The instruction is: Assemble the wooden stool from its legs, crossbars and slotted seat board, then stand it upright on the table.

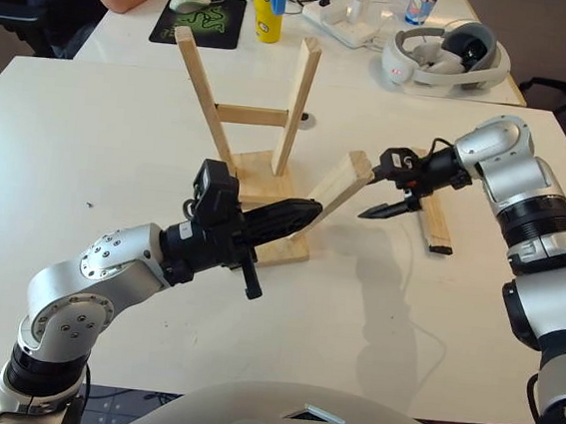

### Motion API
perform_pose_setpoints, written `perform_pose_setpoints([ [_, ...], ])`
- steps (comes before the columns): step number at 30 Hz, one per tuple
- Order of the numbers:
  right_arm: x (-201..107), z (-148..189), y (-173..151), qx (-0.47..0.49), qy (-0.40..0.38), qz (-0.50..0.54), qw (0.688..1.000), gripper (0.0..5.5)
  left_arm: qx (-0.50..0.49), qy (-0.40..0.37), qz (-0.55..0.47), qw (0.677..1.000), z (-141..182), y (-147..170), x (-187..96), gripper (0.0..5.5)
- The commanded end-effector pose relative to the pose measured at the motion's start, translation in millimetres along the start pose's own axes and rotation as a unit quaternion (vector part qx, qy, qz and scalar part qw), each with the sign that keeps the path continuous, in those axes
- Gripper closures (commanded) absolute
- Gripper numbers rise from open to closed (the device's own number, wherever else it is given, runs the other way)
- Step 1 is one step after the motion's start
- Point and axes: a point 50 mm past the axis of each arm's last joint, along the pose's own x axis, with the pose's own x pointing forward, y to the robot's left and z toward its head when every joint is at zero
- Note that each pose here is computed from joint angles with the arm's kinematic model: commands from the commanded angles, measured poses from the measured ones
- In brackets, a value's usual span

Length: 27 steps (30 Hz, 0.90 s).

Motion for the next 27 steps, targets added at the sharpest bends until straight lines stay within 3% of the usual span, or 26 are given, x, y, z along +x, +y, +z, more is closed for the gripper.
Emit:
perform_pose_setpoints([
  [1,-28,-27,-17,0.085,0.003,-0.193,0.978,2.24,0.023,-0.012,-0.001,1.0,8,-5,2,5.5],
  [6,-17,-71,-9,0.258,-0.005,-0.379,0.889,2.24,0.031,-0.013,0.01,0.999,8,-5,3,5.5],
  [13,19,-95,22,0.445,-0.013,-0.401,0.8,2.24,0.035,-0.009,0.01,0.999,10,-2,2,5.5],
  [19,14,-83,25,0.467,-0.052,-0.412,0.781,2.24,0.037,-0.004,0.006,0.999,12,1,2,5.5],
  [23,12,-67,21,0.455,-0.083,-0.39,0.796,2.24,0.038,-0.006,0.012,0.999,10,0,1,5.5],
  [27,16,-72,32,0.457,-0.056,-0.356,0.813,2.24,0.038,-0.007,0.011,0.999,10,0,2,5.5],
])
